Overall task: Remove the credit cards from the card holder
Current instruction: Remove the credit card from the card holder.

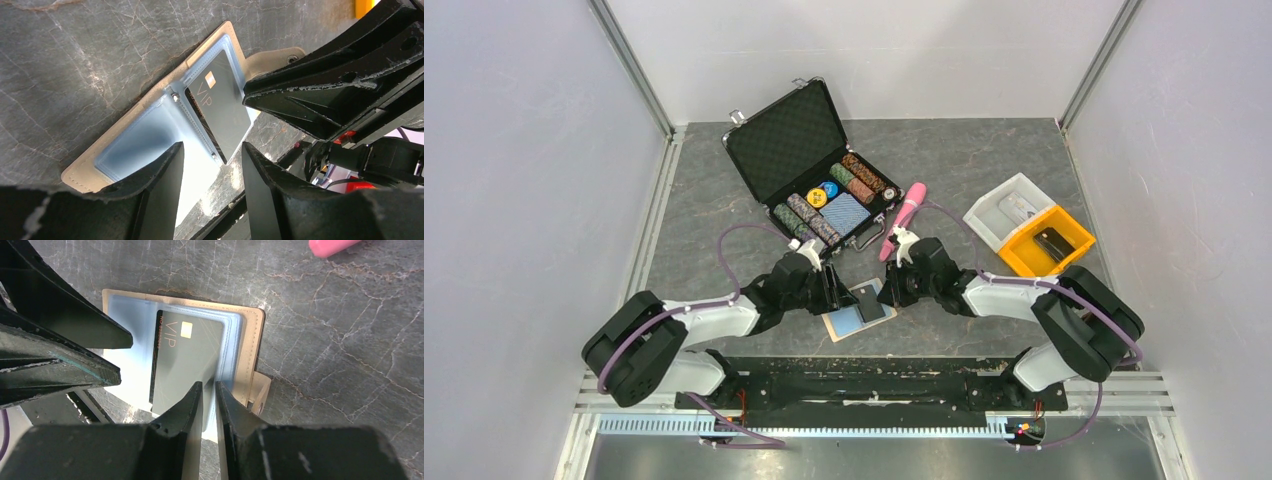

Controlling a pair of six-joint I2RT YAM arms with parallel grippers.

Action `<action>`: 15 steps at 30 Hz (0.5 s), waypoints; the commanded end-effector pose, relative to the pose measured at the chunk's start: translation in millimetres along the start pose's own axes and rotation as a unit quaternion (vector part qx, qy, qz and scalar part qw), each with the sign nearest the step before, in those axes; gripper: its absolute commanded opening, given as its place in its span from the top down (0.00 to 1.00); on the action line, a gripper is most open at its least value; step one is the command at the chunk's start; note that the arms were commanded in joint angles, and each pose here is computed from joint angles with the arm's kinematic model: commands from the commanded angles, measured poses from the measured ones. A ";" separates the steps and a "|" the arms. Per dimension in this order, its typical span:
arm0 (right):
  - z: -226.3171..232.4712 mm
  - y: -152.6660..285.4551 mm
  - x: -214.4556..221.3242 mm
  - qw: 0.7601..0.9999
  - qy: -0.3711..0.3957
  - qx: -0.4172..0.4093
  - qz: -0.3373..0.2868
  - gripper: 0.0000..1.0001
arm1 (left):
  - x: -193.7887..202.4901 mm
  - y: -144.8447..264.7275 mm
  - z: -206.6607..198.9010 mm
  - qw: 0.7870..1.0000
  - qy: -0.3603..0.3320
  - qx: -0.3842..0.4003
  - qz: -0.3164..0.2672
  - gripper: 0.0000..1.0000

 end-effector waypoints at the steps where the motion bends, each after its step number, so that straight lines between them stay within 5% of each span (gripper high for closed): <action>1: 1.4 -1.5 4.6 1.000 -0.004 -0.012 -0.003 0.83 | -2.1 -3.0 -7.4 1.000 0.009 0.020 -0.004 0.48; 15: -0.3 -3.5 12.4 1.000 -0.010 -0.014 0.008 0.94 | -2.5 -13.1 -10.9 0.999 0.008 0.034 0.008 0.60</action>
Point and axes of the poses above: each gripper's point midway between its finger pads, its own y axis back along the fingers, its own z axis along the line the jaws close on, x = y × z, the point moved 7 cm from there along y, back along the fingers, and after that the axes turned 11 degrees about y, right-handed, at the moved point
